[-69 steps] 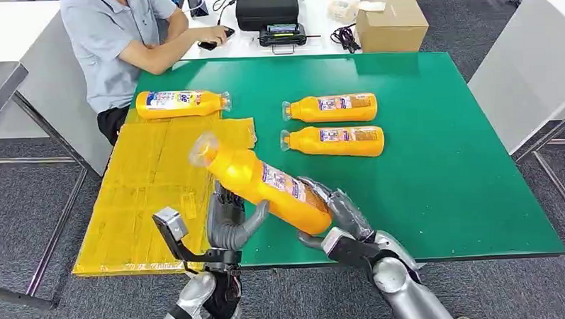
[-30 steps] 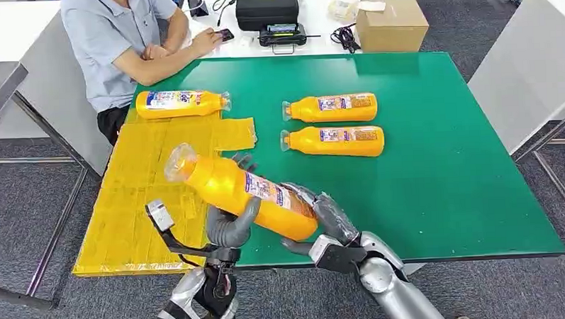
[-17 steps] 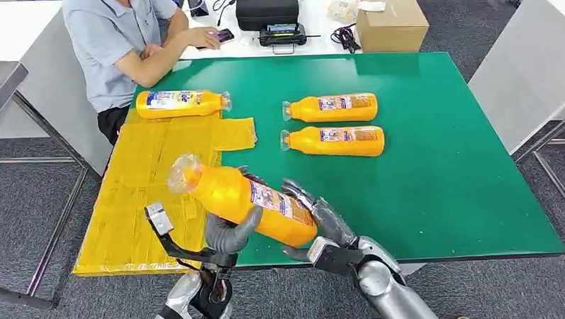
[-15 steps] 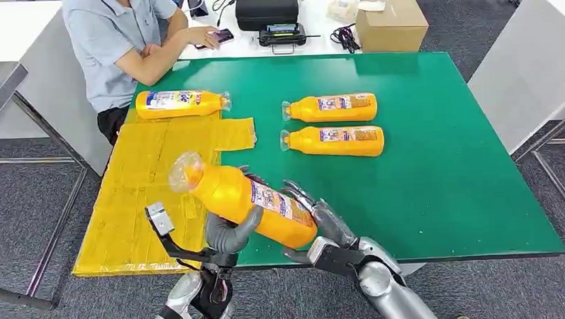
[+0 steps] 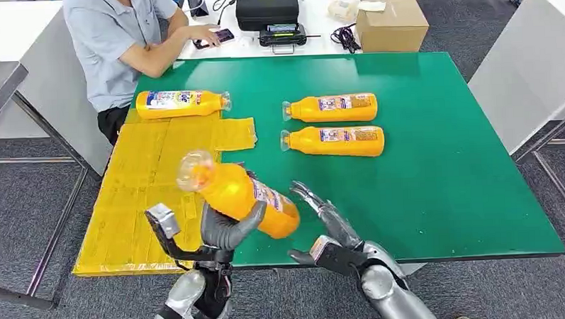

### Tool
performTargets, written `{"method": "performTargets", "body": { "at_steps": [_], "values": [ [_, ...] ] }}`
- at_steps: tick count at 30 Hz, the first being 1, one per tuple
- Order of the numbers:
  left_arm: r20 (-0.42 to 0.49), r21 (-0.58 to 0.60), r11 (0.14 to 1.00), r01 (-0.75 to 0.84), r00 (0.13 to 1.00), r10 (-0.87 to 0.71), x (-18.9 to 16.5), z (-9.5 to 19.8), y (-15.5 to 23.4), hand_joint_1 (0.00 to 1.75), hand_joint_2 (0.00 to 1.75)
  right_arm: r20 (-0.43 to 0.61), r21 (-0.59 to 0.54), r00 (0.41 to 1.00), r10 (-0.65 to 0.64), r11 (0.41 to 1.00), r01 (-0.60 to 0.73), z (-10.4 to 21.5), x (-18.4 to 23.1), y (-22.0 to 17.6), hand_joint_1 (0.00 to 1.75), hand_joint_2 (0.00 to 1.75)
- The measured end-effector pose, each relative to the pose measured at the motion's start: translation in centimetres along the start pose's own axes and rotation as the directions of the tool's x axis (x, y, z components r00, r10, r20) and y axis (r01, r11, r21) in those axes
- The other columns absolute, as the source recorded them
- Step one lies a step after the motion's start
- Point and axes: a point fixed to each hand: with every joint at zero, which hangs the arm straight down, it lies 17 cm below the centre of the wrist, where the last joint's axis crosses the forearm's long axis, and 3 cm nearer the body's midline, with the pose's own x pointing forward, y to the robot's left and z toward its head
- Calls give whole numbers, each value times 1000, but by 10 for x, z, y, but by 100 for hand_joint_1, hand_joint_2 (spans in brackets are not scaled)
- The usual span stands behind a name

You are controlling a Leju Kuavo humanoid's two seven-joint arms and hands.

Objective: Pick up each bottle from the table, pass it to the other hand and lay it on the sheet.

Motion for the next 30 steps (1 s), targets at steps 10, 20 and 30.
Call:
{"method": "performTargets", "body": {
  "at_steps": [10,20,30],
  "values": [
    [360,152,353,923,281,-890,36,-3,-3,175,175,-111,-115,964,243,960,-255,30,-31,-40,0,175],
    [167,115,-7,993,-27,-986,7,-30,67,175,175,-126,-149,971,205,963,-223,35,-35,-49,0,175],
    [78,-128,-301,945,-293,-953,-56,-61,138,175,175,-88,-161,983,160,972,-173,23,-27,-50,0,175]
  ]
}}
